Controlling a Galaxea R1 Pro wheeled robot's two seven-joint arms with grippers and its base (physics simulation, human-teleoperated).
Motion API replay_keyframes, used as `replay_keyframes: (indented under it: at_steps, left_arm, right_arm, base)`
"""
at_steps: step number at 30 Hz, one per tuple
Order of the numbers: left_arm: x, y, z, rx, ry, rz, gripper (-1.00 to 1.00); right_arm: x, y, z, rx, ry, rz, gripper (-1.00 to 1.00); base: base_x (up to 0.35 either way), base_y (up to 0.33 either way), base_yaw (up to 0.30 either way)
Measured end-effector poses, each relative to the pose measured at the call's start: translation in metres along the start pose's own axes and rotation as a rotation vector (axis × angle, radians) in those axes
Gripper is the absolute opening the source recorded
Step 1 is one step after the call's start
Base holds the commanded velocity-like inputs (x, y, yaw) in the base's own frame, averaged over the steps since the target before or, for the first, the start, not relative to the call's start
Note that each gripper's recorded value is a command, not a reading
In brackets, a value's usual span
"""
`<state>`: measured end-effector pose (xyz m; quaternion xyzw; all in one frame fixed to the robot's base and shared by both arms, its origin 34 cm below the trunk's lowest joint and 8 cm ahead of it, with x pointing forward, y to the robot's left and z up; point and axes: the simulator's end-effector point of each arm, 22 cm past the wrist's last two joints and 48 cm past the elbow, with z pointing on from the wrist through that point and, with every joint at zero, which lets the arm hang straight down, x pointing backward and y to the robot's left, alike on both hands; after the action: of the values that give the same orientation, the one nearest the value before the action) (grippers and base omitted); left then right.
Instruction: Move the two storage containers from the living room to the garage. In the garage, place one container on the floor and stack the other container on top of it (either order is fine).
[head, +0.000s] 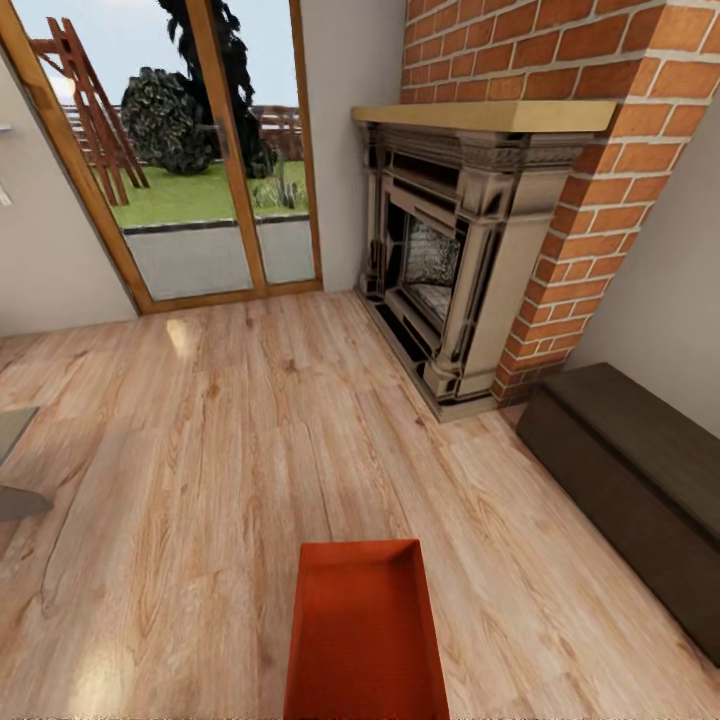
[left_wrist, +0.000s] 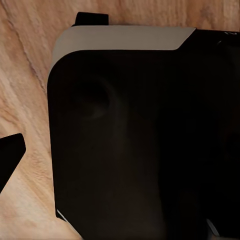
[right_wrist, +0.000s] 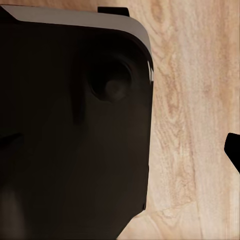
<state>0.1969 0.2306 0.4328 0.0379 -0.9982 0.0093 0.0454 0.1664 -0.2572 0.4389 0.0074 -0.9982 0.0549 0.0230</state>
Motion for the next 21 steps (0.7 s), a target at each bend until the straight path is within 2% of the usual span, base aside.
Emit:
replay_keyframes:
  at_steps: [21]
  left_arm:
    - [0.014, 0.001, 0.003, -0.003, 0.034, -0.001, 1.00]
  right_arm:
    - [0.014, 0.000, 0.001, 0.000, 0.034, -0.003, 1.00]
  base:
    - [0.000, 0.000, 0.000]
